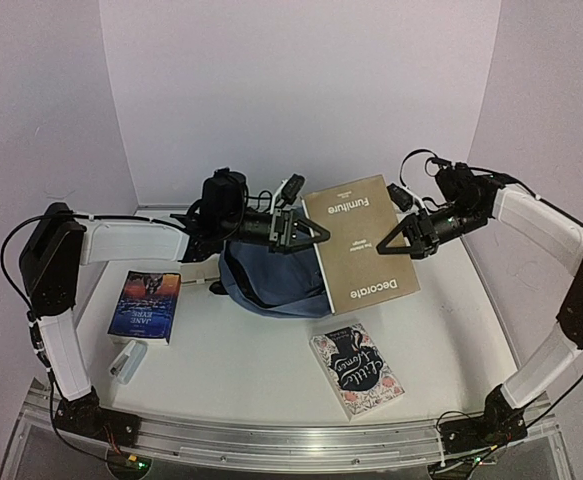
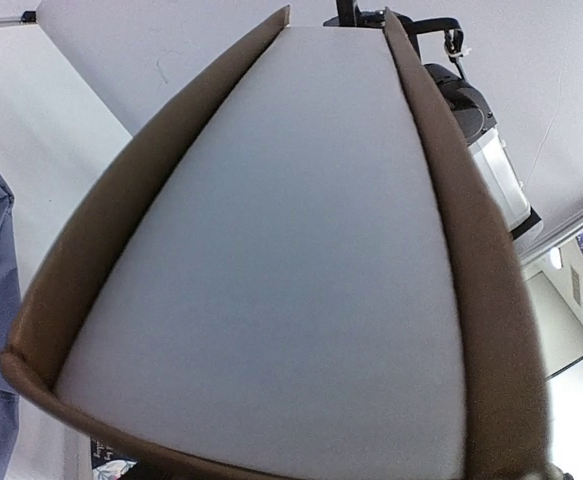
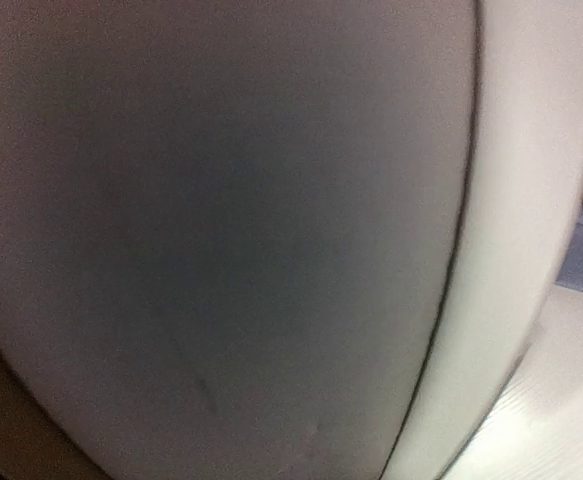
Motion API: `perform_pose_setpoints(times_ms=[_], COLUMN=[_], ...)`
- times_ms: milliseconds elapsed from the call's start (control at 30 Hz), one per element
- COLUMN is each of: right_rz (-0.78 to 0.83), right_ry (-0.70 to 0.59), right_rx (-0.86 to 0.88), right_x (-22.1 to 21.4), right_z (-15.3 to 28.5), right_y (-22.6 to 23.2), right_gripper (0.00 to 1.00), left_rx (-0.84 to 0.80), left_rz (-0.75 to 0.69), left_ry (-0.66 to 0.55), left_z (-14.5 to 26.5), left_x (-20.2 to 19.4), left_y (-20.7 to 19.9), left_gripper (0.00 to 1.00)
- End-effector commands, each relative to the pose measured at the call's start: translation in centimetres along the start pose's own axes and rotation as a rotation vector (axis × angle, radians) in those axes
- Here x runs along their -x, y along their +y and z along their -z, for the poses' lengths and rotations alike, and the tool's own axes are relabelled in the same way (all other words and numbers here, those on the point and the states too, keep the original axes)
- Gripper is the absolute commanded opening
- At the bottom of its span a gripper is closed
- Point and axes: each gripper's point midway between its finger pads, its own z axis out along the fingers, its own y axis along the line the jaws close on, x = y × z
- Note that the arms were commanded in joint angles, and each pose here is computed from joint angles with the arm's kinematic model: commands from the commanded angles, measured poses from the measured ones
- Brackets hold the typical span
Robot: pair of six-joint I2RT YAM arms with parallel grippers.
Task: Pack the student bag
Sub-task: Pick up the book from the center of the board.
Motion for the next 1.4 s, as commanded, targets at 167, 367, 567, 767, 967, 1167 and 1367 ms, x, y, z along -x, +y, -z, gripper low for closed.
perform_pose_setpoints(times_ms=[167,367,567,767,967,1167,1367], right_rz=[0.196,0.394,0.723,1.125,1.484,1.899,2.231], right_ry=[-0.093,-0.096,0.019,0.09,-0.019,-0.158,-0.19], right_rx=[-0.404,-0.801,-1.244,-1.619,-1.76,-1.744,-1.692], right_x=[4.0,6.9,9.8,12.9,14.3,13.2,10.0], right_z=[4.6,9.6,14.1,15.0,14.3,11.3,8.2], right_y=[-0.5,-3.0,-3.4,-1.1,3.0,7.7,9.3], right_gripper=[0.23,0.2,0.16,0.14,0.17,0.1,0.1], left_rx=[0.127,0.318,0.442,0.485,0.498,0.512,0.544], left_rz=[-0.028,-0.005,0.004,0.019,-0.002,-0.027,-0.062], left_ry=[-0.173,-0.247,-0.29,-0.335,-0.352,-0.338,-0.334], left_z=[4.0,8.0,10.6,12.4,13.1,13.3,14.1], left_x=[4.1,4.6,4.5,5.1,5.4,5.4,5.4], left_y=[0.0,2.0,2.6,2.4,1.4,1.0,0.4], left_gripper=[0.82,0.92,0.93,0.94,0.94,0.94,0.94])
